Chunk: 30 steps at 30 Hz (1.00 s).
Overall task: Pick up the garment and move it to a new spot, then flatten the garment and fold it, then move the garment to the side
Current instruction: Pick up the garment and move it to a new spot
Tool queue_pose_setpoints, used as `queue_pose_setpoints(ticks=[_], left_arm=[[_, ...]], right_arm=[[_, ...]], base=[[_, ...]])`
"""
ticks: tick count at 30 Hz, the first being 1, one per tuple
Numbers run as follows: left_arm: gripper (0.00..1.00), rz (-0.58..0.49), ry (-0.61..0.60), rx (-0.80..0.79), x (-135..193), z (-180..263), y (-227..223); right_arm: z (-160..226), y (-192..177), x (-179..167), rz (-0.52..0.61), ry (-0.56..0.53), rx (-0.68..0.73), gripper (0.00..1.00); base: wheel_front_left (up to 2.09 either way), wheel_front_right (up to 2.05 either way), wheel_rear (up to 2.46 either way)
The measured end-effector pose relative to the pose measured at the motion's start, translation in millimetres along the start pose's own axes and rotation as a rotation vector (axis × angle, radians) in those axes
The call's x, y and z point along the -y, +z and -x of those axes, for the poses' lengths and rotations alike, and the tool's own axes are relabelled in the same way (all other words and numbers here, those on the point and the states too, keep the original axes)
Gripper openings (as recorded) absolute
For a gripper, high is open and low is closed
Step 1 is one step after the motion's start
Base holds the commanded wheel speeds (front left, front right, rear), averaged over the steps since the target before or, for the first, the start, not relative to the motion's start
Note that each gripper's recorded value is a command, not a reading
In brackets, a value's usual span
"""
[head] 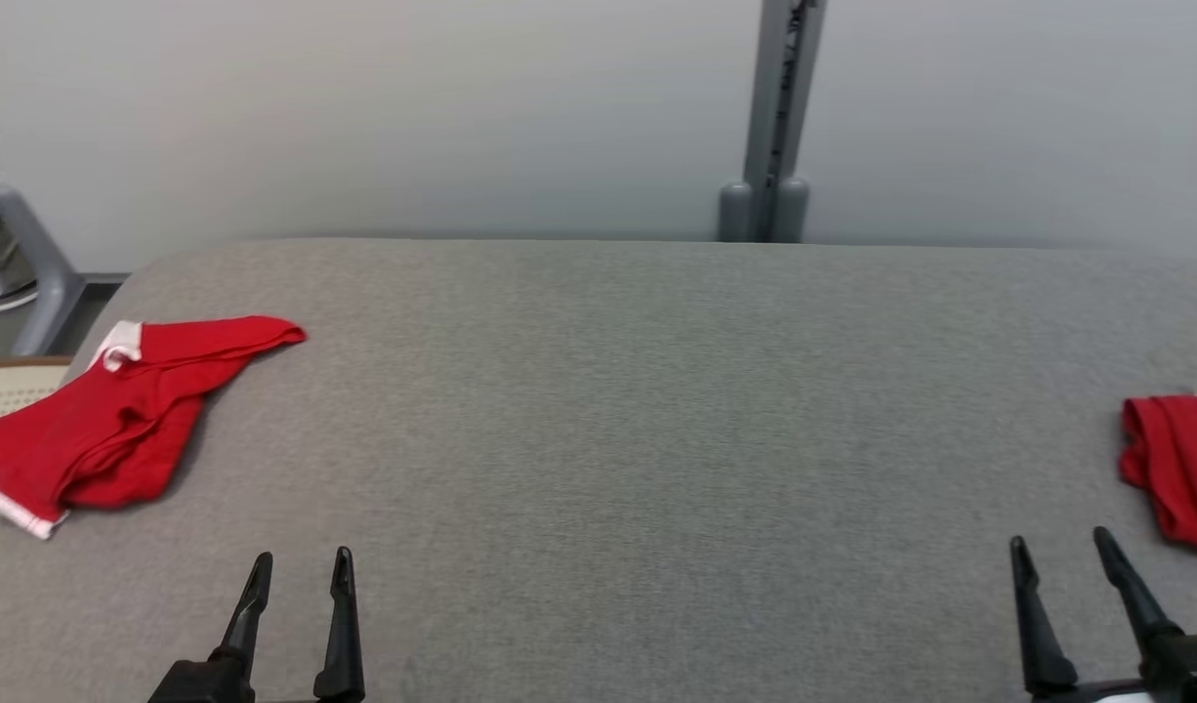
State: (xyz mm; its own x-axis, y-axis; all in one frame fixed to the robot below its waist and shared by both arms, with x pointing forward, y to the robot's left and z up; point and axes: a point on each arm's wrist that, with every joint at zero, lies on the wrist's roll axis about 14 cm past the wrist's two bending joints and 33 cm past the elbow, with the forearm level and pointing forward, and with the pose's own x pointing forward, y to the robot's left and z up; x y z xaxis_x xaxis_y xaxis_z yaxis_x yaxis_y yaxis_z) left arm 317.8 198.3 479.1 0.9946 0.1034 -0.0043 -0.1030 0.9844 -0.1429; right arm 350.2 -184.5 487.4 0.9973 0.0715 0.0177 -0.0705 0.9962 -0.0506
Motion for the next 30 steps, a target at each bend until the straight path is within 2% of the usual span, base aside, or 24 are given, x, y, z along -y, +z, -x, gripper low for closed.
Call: queue_pose_setpoints(ticks=[12,17,21,24,30], left_arm=[[1.0,0.037,0.271,0.025,-68.5,52.8,5.2],[1.0,0.05,0.366,0.027,-91.8,68.8,5.9],[1.0,0.044,0.396,0.074,-109.4,46.7,22.4],[1.0,0.029,0.371,0.052,-116.7,20.7,19.3],[1.0,-0.011,0.329,-0.049,-139.7,-63.1,21.0]], right_arm=[[-29.0,13.9,-125.7,-0.097,0.374,0.035,1.0],[-36.1,14.0,-148.6,-0.095,0.442,0.035,1.0],[-40.5,4.0,-145.5,-0.092,0.432,0.01,1.0],[-43.9,-3.8,-142.1,-0.084,0.422,-0.008,1.0],[-61.6,-19.8,-128.2,-0.075,0.392,-0.036,1.0]], base=[[0.0,0.0,0.0],[0.0,0.0,0.0],[0.0,0.0,0.0],[0.0,0.0,0.0],[0.0,0.0,0.0]])
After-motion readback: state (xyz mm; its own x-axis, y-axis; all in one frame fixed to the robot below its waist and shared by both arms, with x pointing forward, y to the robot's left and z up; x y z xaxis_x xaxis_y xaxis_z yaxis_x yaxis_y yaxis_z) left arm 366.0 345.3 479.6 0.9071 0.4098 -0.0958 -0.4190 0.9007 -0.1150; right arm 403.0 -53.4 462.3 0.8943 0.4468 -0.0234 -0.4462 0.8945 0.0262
